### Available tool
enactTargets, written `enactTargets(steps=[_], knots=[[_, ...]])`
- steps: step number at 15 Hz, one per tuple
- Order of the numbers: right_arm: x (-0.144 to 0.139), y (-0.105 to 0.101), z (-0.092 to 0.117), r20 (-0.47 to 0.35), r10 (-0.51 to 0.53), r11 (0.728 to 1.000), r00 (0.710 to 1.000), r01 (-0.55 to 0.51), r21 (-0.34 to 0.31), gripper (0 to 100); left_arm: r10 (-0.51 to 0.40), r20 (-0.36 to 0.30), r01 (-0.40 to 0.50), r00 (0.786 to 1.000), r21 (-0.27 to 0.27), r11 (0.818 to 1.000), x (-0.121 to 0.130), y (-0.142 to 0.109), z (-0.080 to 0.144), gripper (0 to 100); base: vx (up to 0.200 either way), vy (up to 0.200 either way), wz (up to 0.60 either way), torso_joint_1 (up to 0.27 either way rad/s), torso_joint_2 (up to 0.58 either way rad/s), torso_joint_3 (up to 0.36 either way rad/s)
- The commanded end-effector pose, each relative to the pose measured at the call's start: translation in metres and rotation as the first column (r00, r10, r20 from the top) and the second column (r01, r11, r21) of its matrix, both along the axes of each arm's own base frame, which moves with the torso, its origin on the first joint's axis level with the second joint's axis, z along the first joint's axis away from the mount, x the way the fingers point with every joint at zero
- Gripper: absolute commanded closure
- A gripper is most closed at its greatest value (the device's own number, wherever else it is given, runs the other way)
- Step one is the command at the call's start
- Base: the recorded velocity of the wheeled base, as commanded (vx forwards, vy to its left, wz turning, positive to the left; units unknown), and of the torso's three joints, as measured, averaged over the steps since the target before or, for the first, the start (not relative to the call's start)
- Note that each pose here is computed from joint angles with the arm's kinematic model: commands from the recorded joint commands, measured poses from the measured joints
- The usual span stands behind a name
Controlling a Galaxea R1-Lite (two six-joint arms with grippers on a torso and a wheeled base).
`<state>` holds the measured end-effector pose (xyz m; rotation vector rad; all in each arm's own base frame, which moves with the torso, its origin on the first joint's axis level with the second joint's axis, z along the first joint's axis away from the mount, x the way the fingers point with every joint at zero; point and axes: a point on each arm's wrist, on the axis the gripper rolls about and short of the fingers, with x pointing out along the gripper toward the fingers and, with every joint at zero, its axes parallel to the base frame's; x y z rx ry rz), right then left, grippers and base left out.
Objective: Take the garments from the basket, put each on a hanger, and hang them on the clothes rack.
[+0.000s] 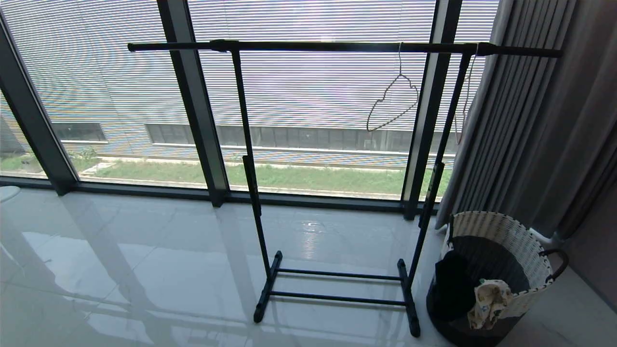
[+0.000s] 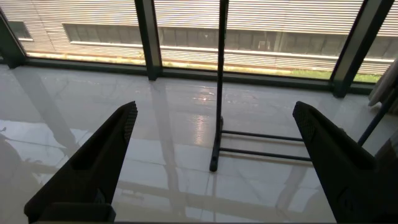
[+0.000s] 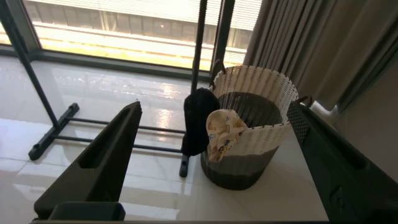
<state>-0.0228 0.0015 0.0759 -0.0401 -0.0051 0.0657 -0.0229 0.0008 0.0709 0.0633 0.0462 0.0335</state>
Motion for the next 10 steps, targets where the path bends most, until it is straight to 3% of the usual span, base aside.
enactTargets(steps=[1, 7, 9, 10], knots=[[0.0000, 0.0000, 0.0001, 0.001, 0.000, 1.000, 1.000, 0.000, 0.000, 0, 0.000, 0.001, 0.000, 1.000, 0.000, 1.000, 0.0000, 0.0000, 0.0000, 0, 0.000, 0.000, 0.00, -0.188, 0.47, 0.286], [0.0000, 0.0000, 0.0001, 0.001, 0.000, 1.000, 1.000, 0.000, 0.000, 0, 0.000, -0.001, 0.000, 1.000, 0.003, 1.000, 0.0000, 0.0000, -0.0001, 0, 0.000, 0.000, 0.00, -0.156, 0.45, 0.289], [0.0000, 0.0000, 0.0001, 0.001, 0.000, 1.000, 1.000, 0.000, 0.000, 0, 0.000, -0.001, 0.000, 1.000, 0.005, 1.000, 0.0000, 0.0000, -0.0001, 0, 0.000, 0.000, 0.00, -0.058, 0.18, 0.119], [0.0000, 0.0000, 0.0001, 0.001, 0.000, 1.000, 1.000, 0.000, 0.000, 0, 0.000, -0.001, 0.000, 1.000, 0.008, 1.000, 0.0000, 0.0000, -0.0001, 0, 0.000, -0.200, 0.00, -0.022, 0.08, 0.051]])
